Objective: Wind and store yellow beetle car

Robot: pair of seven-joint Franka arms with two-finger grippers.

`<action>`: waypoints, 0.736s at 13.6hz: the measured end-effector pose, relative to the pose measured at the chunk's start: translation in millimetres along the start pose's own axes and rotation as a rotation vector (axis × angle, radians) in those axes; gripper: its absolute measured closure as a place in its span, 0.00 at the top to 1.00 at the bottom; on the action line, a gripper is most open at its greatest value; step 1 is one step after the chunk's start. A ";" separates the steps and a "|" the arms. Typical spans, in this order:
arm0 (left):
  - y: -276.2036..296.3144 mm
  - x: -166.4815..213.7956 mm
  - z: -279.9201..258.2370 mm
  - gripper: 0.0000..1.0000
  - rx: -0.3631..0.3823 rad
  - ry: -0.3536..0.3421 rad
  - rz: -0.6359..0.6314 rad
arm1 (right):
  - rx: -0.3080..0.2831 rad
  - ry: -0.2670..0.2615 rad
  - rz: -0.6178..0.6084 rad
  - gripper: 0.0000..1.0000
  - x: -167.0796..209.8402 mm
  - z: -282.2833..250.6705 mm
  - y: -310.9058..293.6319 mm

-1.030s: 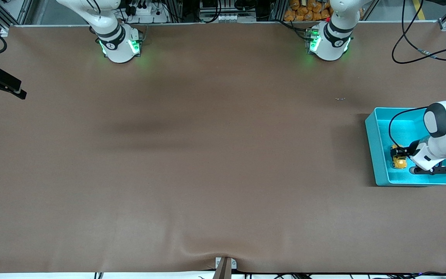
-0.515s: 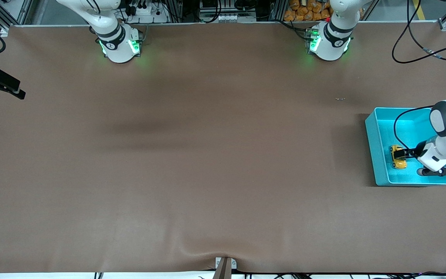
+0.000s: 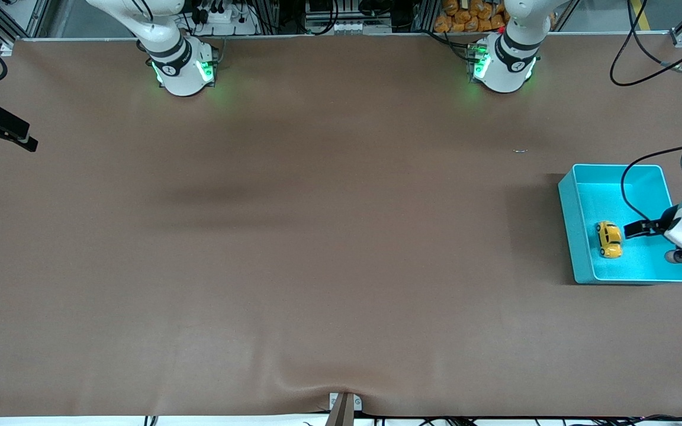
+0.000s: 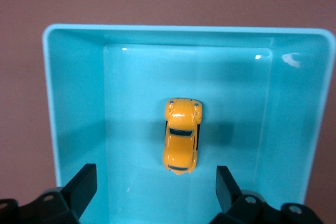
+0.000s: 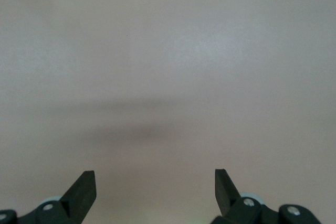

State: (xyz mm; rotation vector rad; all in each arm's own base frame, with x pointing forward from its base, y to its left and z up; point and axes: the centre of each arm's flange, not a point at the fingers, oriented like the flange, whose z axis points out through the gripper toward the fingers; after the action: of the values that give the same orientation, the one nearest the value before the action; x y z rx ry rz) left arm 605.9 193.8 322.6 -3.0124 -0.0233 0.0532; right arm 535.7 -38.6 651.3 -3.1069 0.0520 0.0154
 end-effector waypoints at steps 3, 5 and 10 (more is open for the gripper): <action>34.1 -0.9 -48.0 1.00 0.010 0.003 -0.054 | 0.000 0.000 0.000 1.00 0.0 0.0 0.1; 66.2 -4.1 -75.2 1.00 0.017 -0.012 -0.088 | 0.000 0.001 0.001 1.00 -0.1 -0.5 0.4; 123.6 -18.5 -137.4 1.00 0.034 -0.003 -0.070 | -0.044 -0.009 -0.005 1.00 -5.2 -5.6 -0.3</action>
State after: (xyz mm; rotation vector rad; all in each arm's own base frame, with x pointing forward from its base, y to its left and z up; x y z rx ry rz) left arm 594.0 53.3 443.5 -2.9750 -0.1275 0.0505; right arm 530.6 -38.3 656.9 -3.1505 0.0444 0.0305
